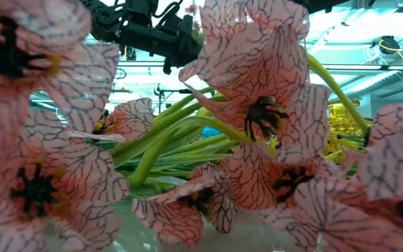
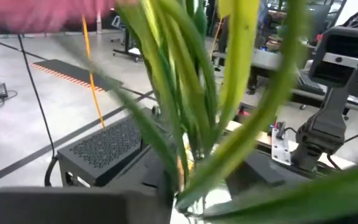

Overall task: Sort flowers into vase by color
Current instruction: Put the top pink flowers into the blue vase

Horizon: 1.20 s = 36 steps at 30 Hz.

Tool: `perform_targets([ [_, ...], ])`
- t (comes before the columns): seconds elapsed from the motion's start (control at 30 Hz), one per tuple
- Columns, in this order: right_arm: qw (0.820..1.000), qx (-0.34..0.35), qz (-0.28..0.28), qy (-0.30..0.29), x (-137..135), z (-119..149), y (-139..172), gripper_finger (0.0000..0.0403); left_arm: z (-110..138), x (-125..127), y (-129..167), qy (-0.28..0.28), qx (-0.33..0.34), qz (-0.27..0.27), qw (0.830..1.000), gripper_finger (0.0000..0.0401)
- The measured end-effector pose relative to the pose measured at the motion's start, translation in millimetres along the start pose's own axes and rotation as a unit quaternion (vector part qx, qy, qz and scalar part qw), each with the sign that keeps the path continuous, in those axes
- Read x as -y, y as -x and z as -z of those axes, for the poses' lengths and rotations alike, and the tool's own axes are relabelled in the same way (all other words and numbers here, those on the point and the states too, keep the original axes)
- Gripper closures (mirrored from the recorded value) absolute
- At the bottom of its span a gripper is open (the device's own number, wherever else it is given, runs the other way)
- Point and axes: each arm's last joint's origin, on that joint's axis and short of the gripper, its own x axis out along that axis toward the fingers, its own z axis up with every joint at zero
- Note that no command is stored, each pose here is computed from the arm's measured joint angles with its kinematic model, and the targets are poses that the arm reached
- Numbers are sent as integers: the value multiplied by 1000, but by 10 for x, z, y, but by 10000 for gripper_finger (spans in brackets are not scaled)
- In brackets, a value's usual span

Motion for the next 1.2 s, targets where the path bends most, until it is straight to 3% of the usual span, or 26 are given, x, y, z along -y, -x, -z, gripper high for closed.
perform_targets([
  [0.23, 1000, 0, 0, -1, -2, 0, 0, 255, 51, -17, 2, 3, -27, -6, 1000, 193],
  [0.53, 1000, 0, -1, -1, -2, 0, 0, 255, 145, -56, 16, 7, -78, -7, 997, 153],
  [0.7, 1000, -9, 0, 1, 1, 19, 0, 255, 161, -38, 52, -5, -100, -10, 995, 142],
  [0.87, 1000, -21, 2, 5, 4, 43, 2, 255, 73, -116, 153, -29, -100, -52, 993, 141],
  [1.03, 999, -37, 3, 2, 8, 75, 4, 255, -30, -91, 302, -27, -114, -14, 993, 140],
  [1.2, 999, -49, 5, -7, 11, 99, 6, 255, -46, -63, 484, -37, -167, -11, 985, 140],
])
